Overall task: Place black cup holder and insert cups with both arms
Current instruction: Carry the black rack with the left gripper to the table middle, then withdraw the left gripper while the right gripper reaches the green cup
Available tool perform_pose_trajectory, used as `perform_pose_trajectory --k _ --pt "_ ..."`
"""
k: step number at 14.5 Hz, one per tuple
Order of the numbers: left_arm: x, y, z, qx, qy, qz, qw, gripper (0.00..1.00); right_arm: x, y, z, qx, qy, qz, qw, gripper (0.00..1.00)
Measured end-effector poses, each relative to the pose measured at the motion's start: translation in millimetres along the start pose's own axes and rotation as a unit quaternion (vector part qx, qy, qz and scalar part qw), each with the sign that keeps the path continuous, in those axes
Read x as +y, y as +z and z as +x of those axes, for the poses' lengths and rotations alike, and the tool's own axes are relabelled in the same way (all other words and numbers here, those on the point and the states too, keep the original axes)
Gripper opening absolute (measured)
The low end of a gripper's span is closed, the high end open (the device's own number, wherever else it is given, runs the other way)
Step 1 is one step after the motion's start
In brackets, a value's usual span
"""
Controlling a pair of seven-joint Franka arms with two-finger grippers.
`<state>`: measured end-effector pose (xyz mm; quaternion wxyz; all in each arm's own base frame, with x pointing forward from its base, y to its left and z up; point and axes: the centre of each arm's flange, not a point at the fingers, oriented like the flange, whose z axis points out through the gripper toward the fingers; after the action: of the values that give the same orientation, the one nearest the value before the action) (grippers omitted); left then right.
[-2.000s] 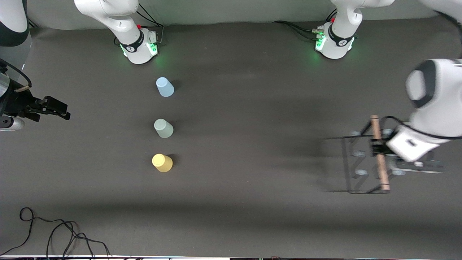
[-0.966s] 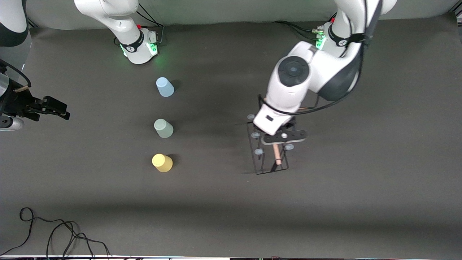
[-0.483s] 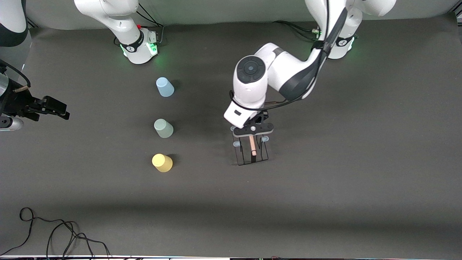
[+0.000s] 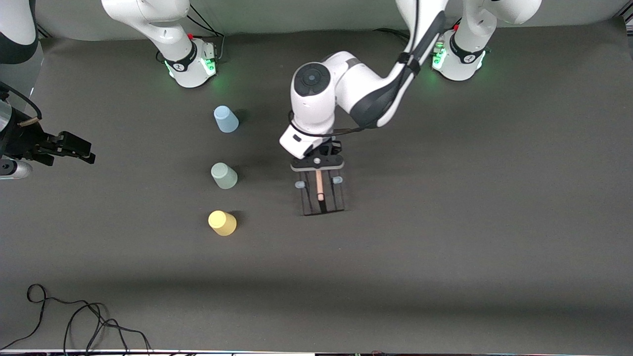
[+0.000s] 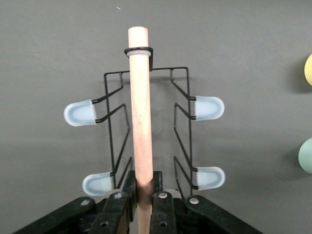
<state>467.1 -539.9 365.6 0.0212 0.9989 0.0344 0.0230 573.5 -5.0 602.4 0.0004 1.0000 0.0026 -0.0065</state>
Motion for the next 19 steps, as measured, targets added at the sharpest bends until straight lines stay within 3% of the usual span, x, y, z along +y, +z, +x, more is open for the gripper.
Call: perform_pose_trajectory --k 4,10,13,19 --pt "8.0 22.6 -8.1 -0.003 0.007 0.005 1.0 0.16 0.0 0.1 -0.1 0.0 0.0 0.0 1.0 1.0" --pt "8.1 6.6 2.9 0.013 0.005 -0.003 1.0 0.74 0.0 0.1 -0.2 -0.001 0.0 0.0 1.0 1.0" --pt "-10.0 -27.9 29.2 0.03 -0.017 -0.018 0.999 0.99 0.0 0.3 -0.4 -0.002 0.0 0.0 1.0 1.0" --pt "-137.5 -126.9 112.9 0.02 -0.026 -0.002 0.999 1.0 0.1 4.3 -4.5 -0.021 0.0 0.0 1.0 1.0"
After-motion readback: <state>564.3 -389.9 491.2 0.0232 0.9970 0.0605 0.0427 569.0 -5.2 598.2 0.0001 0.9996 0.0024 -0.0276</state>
